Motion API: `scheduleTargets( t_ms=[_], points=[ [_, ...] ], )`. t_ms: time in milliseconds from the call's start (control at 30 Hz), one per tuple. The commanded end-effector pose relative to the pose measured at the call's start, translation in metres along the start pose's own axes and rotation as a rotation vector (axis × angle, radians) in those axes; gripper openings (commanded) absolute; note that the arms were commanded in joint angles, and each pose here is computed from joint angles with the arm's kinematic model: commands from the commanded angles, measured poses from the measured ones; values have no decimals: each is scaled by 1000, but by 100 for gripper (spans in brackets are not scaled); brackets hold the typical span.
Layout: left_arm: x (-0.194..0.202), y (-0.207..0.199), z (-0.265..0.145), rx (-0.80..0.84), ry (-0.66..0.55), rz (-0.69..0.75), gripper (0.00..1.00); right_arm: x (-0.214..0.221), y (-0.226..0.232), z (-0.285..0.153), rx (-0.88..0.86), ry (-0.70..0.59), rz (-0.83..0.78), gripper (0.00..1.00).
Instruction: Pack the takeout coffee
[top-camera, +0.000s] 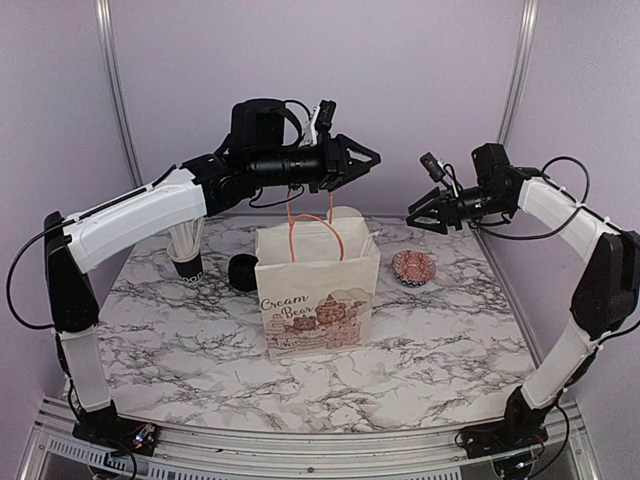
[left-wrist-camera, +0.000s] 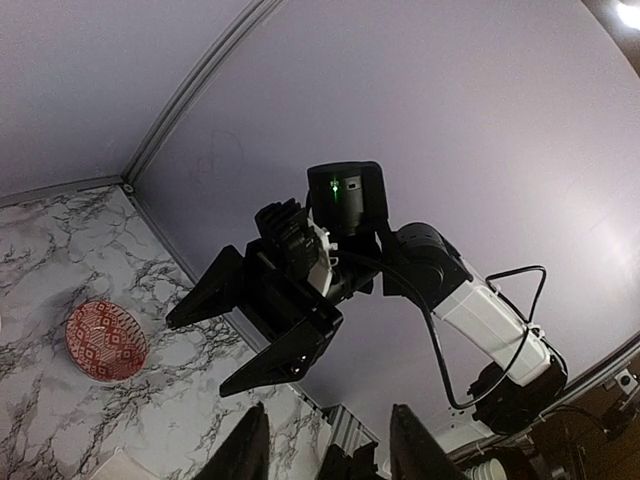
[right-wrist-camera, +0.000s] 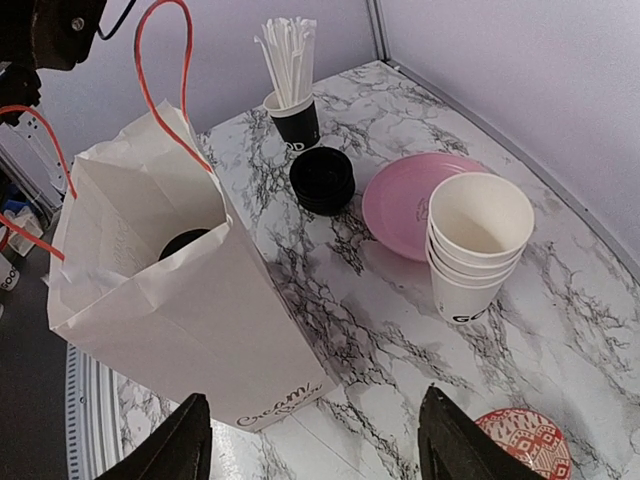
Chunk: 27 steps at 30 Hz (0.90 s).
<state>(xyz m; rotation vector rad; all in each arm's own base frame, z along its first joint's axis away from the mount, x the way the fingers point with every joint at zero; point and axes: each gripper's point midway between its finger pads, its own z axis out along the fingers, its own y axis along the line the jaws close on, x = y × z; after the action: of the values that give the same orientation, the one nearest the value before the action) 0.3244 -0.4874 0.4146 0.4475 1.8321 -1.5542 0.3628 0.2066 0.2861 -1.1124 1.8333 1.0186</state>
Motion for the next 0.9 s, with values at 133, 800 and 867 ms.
scheduleTargets(
  t_ms=[133,800,867],
  points=[
    [-50,0,-93,-288,-129,280,53,-1,-3,-1,-5,6,-8,68],
    [-66,299,-408,-1197,-380,-63,38,4,-9,2,5,24,0,68],
    [-66,314,-410,-1148,-408,-104,38,5,-9,3,5,25,2,68]
  ],
)
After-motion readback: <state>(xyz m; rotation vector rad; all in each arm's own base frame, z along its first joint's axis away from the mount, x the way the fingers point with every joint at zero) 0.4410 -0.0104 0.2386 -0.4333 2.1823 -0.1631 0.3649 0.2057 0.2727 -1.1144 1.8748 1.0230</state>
